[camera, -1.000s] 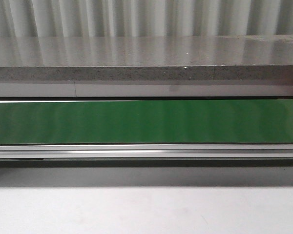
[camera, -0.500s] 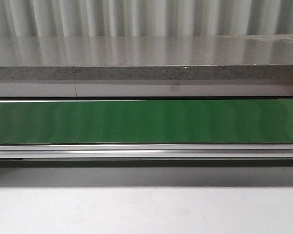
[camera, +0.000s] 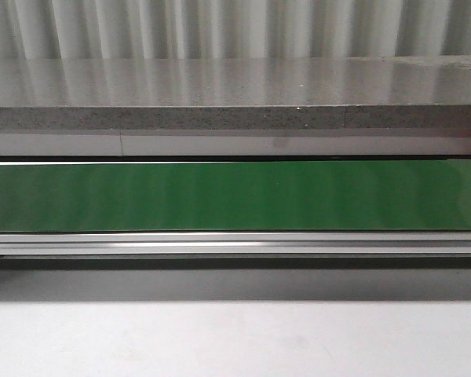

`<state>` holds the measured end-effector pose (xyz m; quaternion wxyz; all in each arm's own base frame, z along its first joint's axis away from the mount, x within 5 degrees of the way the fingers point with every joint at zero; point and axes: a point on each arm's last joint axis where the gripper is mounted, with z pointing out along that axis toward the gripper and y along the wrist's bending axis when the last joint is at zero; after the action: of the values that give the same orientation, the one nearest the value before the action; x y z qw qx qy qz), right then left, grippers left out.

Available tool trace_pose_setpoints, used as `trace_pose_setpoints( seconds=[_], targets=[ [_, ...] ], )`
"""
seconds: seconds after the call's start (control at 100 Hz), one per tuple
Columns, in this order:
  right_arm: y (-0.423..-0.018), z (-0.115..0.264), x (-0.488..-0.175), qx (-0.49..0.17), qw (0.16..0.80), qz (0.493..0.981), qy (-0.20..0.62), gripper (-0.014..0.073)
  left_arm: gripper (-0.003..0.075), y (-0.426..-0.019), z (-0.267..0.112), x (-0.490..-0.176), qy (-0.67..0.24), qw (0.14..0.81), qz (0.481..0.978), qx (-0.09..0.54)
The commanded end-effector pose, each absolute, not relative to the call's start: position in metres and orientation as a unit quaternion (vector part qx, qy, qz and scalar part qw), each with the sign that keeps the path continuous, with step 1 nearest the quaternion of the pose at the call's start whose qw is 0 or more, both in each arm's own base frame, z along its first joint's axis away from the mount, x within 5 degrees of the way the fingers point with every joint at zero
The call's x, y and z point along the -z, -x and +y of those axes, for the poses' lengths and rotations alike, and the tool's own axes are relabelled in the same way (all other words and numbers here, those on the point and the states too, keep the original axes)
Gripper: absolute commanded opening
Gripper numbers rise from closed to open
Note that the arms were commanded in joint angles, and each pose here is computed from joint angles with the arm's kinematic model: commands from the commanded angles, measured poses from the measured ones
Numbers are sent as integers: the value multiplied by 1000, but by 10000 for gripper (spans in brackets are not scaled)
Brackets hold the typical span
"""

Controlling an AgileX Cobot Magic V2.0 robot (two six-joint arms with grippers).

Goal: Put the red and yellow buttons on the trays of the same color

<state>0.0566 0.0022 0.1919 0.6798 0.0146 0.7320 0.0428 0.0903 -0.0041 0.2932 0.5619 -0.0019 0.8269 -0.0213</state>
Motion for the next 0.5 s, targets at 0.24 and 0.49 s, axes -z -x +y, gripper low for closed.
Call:
trace_pose_setpoints(
  seconds=[0.24,0.49],
  targets=[
    [-56,2,-200,-38,715,698,-6,-67,-20,-92,-7,-309,-10,604,797,32],
    [-56,2,-200,-38,715,698,-6,-67,-20,-96,-14,-314,-31,665,743,63]
  ],
)
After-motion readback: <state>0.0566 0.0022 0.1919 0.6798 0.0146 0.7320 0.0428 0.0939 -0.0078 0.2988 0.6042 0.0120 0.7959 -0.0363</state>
